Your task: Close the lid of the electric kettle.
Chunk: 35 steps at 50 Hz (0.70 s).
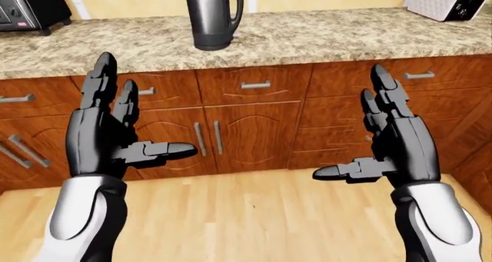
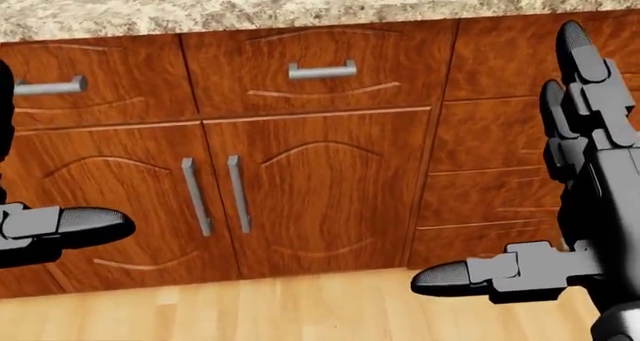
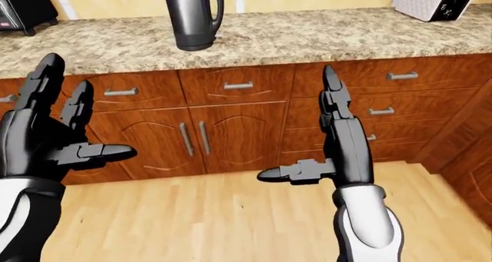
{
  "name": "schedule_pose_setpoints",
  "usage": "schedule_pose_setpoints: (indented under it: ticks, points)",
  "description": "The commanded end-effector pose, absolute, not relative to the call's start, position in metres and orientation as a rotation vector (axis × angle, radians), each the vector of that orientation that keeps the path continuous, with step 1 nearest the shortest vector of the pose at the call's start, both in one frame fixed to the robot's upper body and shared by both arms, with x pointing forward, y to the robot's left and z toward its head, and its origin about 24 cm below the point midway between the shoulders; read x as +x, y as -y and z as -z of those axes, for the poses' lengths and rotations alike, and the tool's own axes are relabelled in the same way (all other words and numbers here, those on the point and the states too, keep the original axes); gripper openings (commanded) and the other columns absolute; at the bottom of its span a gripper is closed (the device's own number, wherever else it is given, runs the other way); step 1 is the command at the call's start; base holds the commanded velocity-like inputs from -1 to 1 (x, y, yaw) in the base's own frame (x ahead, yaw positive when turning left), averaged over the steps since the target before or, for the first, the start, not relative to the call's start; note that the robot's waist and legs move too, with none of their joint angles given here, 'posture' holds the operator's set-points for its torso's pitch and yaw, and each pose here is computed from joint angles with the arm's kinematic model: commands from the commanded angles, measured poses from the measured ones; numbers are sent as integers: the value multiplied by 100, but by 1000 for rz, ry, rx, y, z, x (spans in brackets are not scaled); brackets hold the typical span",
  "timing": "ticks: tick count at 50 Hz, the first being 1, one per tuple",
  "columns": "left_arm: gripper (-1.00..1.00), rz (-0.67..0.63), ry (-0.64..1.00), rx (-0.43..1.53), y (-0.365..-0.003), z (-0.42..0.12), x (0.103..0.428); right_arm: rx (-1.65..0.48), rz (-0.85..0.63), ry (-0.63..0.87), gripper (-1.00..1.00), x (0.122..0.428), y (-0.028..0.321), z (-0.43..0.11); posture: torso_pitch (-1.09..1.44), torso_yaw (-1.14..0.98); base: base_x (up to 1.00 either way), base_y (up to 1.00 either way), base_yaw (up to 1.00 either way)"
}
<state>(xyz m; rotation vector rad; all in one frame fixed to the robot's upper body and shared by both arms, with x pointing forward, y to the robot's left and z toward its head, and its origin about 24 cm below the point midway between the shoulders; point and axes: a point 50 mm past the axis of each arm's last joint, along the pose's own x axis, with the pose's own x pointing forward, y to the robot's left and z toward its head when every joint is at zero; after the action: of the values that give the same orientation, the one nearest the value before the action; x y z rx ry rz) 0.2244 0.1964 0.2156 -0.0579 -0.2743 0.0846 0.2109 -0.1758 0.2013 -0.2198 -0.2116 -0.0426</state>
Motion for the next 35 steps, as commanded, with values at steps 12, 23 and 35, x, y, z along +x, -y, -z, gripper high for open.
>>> schedule_pose_setpoints:
  ticks: [12, 23, 35]
  points:
    - [100, -75, 335, -49, -194, -224, 221, -219, 58, 262, 100, 209, 177, -209, 0, 0, 0, 40, 0]
    - [100, -74, 331, -41, -193, -222, 221, -200, 75, 265, 100, 211, 177, -208, 0, 0, 0, 0, 0]
    - [100, -73, 331, -31, -193, -220, 223, -182, 76, 282, 100, 212, 177, -211, 0, 0, 0, 0, 0]
